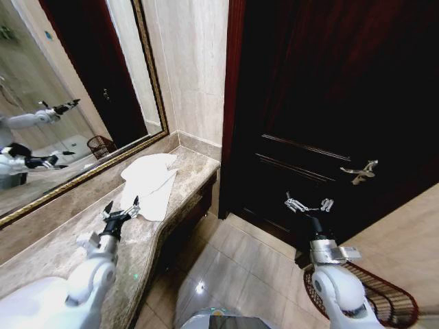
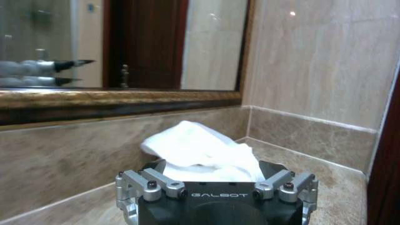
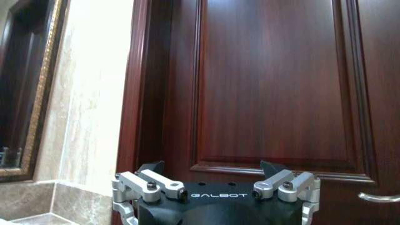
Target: Discard the used towel into the hamper.
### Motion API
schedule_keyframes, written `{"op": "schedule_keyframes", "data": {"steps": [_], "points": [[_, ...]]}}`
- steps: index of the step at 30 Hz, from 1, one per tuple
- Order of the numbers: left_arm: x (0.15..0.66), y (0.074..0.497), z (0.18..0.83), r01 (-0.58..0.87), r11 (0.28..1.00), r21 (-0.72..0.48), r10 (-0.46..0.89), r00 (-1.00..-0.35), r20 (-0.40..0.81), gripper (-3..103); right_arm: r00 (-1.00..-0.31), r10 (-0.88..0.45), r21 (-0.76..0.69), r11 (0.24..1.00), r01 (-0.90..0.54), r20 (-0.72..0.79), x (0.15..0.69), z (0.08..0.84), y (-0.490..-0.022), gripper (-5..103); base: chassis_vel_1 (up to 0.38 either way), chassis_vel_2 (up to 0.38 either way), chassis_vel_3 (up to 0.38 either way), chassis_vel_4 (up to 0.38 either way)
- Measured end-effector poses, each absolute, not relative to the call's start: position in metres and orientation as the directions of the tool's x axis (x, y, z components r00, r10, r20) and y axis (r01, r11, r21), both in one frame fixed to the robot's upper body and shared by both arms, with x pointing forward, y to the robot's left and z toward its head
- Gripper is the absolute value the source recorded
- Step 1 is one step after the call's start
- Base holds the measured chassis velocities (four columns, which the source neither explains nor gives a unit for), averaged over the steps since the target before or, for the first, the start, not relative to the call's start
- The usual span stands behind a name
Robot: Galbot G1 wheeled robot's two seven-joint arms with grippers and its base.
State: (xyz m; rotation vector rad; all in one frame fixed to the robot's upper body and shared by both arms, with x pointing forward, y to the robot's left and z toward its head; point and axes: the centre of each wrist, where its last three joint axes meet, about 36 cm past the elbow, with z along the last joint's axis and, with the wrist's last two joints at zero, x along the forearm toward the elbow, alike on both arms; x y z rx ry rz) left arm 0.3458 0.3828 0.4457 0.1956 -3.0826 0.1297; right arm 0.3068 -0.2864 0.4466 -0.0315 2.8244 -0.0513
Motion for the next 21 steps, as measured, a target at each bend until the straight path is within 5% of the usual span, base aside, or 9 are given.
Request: {"op": "schedule_keyframes", "data": {"steps": [21], "points": [[0.490, 0.382, 0.401, -0.044, 0.998, -0.046, -0.037, -0.988, 0.147, 98, -0.960, 0.005, -0.084, 0.996, 0.030, -0.280, 0.304, 0.428, -0.296, 100, 0.000, 0.000, 0.000, 0.000]]}}
